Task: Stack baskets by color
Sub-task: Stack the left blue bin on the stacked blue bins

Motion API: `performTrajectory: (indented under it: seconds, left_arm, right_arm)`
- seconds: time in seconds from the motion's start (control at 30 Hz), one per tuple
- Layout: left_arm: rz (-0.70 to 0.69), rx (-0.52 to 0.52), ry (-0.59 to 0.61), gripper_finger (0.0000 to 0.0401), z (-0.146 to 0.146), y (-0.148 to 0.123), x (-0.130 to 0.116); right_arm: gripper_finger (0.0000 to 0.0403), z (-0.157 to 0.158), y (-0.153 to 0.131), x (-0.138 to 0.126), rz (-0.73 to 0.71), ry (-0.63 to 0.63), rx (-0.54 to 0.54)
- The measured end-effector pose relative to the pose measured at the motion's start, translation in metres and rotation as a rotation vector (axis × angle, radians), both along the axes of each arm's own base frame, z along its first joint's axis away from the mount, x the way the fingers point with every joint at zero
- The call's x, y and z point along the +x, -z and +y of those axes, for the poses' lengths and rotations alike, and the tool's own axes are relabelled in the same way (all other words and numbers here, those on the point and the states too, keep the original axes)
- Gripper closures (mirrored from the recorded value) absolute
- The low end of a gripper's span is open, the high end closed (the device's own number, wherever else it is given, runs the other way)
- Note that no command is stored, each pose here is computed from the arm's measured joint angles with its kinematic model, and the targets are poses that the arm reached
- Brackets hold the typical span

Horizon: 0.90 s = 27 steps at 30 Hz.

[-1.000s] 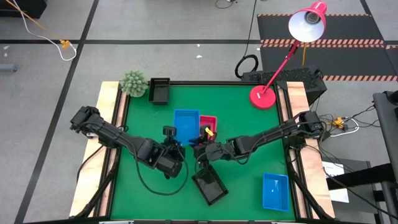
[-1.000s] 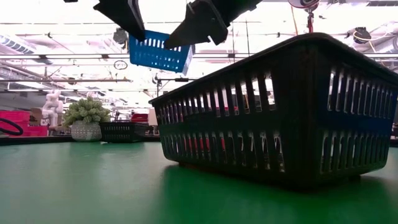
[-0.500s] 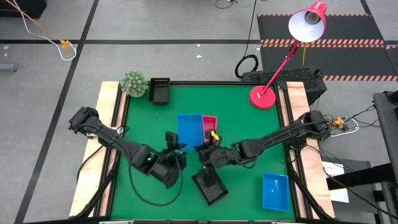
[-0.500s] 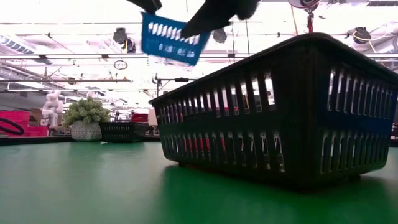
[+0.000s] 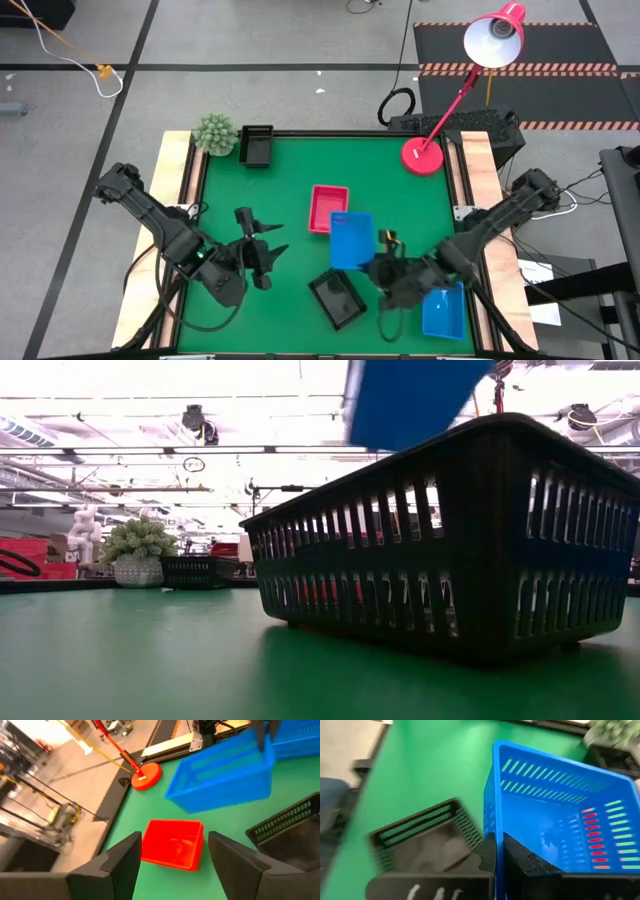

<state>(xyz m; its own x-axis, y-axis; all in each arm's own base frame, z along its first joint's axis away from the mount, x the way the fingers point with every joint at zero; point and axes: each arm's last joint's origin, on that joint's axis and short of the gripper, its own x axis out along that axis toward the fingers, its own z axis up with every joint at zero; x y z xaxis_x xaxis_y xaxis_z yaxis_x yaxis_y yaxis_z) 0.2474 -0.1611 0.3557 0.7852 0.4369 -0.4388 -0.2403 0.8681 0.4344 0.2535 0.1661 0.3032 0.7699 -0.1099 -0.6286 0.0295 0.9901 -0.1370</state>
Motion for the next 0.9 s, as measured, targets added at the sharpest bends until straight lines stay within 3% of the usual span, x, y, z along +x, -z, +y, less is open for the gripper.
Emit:
performTrajectory:
  seconds: [0.13,0.3,0.5,0.73,0.9]
  left_arm:
    - [-0.007,-0.03,-0.002,0.0169,-0.004,0.001,-0.004]
    - [-0.027,-0.081,-0.024,0.0169,-0.007,0.005,-0.006]
    - [-0.05,-0.152,-0.047,0.0169,-0.013,0.015,-0.011]
    - [-0.077,-0.238,-0.082,0.0169,-0.02,0.028,-0.017]
    - [-0.113,-0.291,-0.088,0.0169,-0.025,0.027,-0.018]
  right_arm:
    - [0.04,0.015,-0.016,-0.025,0.062,0.024,0.091]
    - [0.04,0.03,-0.032,-0.048,0.196,0.063,0.287]
    - [0.0401,0.055,-0.036,-0.076,0.304,0.056,0.468]
    - [0.0401,0.078,-0.036,-0.108,0.363,0.067,0.59]
    - [0.0401,0.086,-0.035,-0.126,0.442,0.055,0.611]
